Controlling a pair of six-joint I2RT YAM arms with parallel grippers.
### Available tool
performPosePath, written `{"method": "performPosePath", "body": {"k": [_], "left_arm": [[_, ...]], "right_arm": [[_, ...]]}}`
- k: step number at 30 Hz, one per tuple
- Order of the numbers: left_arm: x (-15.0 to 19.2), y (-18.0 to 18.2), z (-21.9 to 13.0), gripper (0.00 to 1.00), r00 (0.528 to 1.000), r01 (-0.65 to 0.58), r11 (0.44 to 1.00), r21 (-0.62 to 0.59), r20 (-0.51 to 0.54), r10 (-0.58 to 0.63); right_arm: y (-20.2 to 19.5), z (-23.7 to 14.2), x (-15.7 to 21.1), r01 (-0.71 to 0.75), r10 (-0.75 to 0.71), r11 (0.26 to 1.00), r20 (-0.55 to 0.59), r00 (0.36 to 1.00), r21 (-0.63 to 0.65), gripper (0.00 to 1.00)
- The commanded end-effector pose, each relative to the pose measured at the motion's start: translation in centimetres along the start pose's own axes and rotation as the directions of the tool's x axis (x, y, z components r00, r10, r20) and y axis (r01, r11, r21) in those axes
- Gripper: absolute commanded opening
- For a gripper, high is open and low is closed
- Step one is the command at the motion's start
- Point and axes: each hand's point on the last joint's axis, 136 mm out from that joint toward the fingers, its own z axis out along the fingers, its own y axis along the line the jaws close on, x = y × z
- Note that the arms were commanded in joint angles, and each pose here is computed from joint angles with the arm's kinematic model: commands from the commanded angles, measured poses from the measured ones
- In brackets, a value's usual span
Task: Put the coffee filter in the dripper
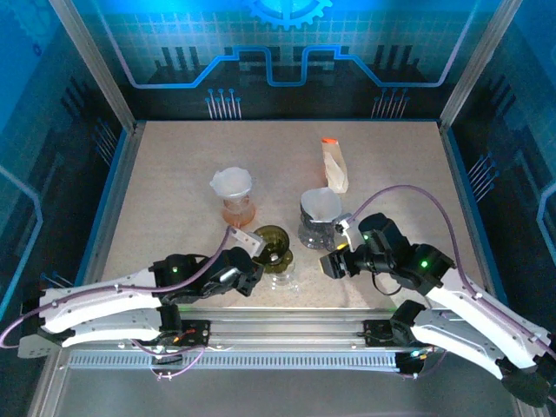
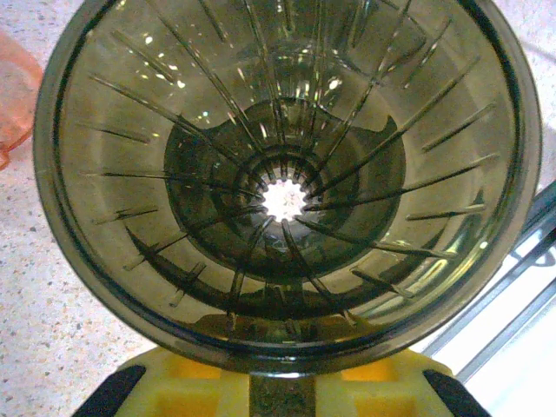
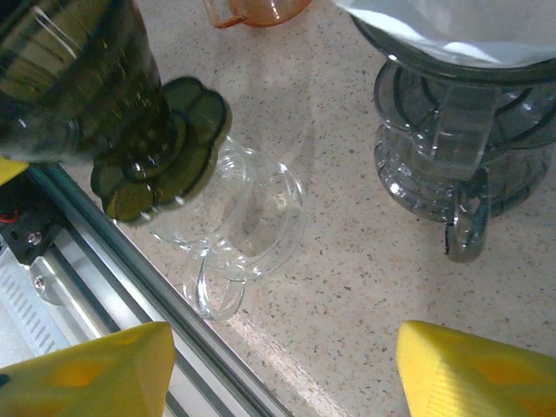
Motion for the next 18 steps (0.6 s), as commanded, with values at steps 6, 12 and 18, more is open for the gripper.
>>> {"method": "performPosePath", "body": {"k": [6,12,18], "left_arm": [[-2.14,-2.35,-0.68,0.0,0.997,-0.047,0.996,0.079,0.062,0.042],[-1.78,-2.36,-0.24,0.0,0.997,-0.076,0.996,0.05,0.025,0.075],[-1.41,-2.32,-0.07,0.0,0.996,-0.094,0.995,0.041,0.006,0.094]], "right_arm": [[-0.86,-0.46,0.78,-0.027,0.027,0.999,-0.013,1.0,0.021,0.69],[-0.95,-0.43,0.78,-0.032,0.032,0.999,-0.013,0.999,0.02,0.69],[-1.05,-0.34,0.89,-0.037,0.037,0.999,-0.014,0.999,0.021,0.69]]}}
